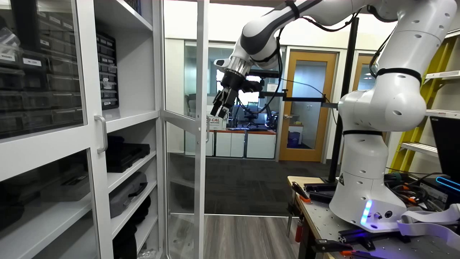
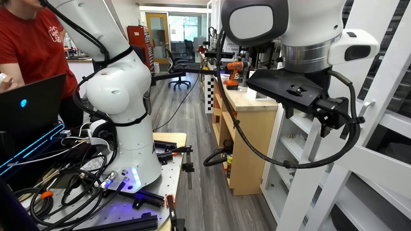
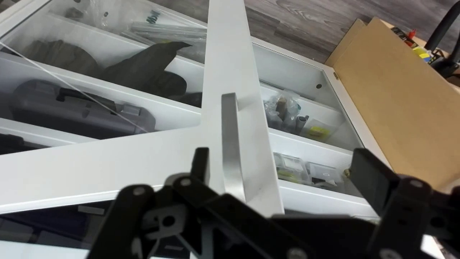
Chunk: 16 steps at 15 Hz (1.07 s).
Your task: Close the left door
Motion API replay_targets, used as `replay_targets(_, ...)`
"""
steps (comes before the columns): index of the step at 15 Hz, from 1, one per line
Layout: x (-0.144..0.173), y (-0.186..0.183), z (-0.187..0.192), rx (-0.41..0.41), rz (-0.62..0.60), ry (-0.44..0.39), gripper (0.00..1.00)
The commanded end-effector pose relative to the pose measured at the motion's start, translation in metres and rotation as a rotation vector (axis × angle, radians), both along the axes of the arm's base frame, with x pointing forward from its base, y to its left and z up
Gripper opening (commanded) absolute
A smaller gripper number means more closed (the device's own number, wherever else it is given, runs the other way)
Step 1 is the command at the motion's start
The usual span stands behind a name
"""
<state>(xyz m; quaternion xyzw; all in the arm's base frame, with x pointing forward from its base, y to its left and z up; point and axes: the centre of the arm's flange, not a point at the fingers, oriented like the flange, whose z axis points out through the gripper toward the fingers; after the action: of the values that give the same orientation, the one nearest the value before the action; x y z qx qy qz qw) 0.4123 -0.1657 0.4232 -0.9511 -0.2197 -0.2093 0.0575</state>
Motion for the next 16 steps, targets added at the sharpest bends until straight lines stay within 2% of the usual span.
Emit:
replay_targets(1, 0.0010, -0.0073, -0.0019, 0.010, 0.057, -0.006, 1.00)
replay_targets(2, 0.0007, -0.0071, -0.0022, 0.011, 0.066, -0.003, 0.97)
replay_targets(3, 0.0004, -0.0069, -0.0026, 0.011, 0.075, 0.001, 0.74)
replay_targets(5, 0.0000, -0.0065, -0.0035, 0.009, 0.092, 0.008, 0.70)
replay_targets(11, 0.0001, -0.0073, -0.0062, -0.013, 0.151, 0.009, 0.29)
replay_targets(12, -0.0007, -0.0080, -0.0065, -0.023, 0.151, 0.022, 0.73)
replay_targets(13, -0.0013, -0.0090, -0.0069, -0.033, 0.145, 0.031, 0.69)
replay_targets(14, -0.0019, -0.0104, -0.0074, -0.047, 0.140, 0.039, 0.70)
replay_targets(16, -0.0030, -0.0136, -0.0083, -0.073, 0.145, 0.054, 0.82)
